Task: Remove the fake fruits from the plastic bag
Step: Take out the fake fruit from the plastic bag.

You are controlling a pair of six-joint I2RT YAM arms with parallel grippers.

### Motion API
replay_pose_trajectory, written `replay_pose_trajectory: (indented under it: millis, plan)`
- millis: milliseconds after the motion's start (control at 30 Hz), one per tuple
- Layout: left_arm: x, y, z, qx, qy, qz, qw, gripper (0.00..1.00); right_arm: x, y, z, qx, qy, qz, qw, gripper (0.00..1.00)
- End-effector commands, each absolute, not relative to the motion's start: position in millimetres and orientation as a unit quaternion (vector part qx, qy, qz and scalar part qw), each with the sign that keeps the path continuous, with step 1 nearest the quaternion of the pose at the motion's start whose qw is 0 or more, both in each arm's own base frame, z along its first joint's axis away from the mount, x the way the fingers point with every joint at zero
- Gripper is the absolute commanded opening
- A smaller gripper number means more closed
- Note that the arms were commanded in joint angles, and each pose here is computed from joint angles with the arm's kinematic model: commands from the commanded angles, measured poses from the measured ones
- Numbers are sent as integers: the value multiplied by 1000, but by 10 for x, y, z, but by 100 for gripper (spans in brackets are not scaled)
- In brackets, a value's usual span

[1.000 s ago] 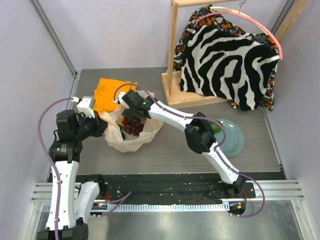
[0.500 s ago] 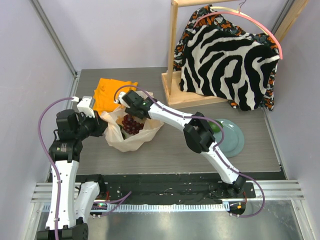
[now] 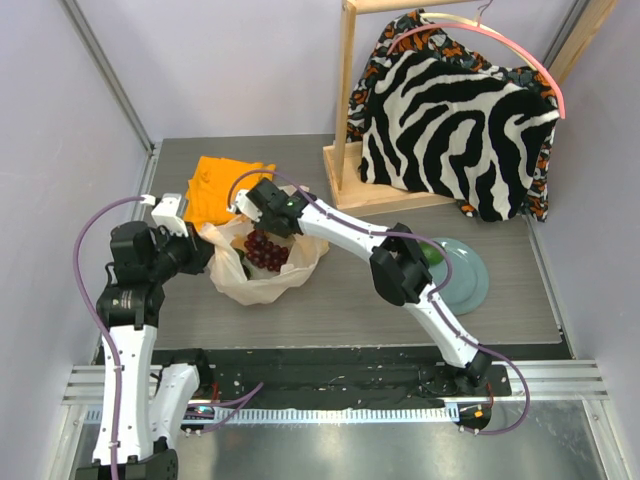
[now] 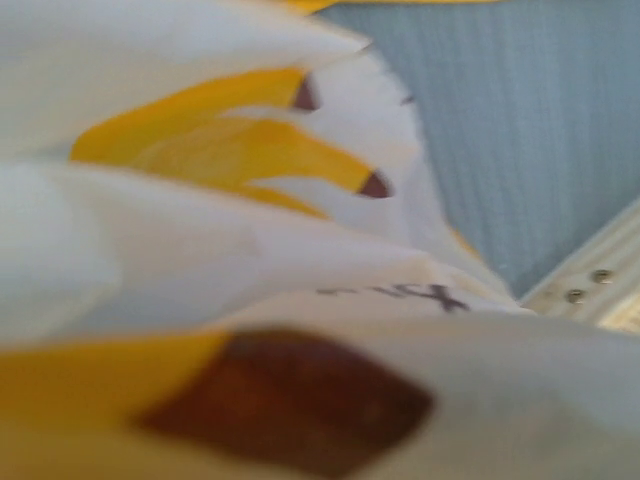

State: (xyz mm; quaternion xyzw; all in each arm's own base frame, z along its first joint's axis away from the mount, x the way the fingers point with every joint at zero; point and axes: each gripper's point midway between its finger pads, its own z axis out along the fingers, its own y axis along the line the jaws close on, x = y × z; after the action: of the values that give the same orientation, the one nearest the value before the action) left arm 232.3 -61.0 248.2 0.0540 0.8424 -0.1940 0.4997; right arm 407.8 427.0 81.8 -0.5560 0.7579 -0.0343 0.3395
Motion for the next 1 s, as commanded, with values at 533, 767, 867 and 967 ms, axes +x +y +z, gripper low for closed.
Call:
replay_pose_trajectory:
  millis: [533, 767, 867, 967]
  plan:
    - [2252, -756, 2609, 73, 820, -237, 515, 0, 2832, 3308, 1458, -571, 764, 26, 299, 45]
    - [2294, -786, 2655, 71, 817, -248, 516, 0, 3241, 3769, 1395, -564, 764, 35, 311, 50]
    - [2293, -766, 2670, 72, 817, -242, 518, 0, 3321, 3905, 1274, -559, 770, 42, 305, 50]
    - [2281, -764, 2644, 71, 820, -242, 513, 0, 3481, 3984, 1202, -540, 781, 21, 314, 55]
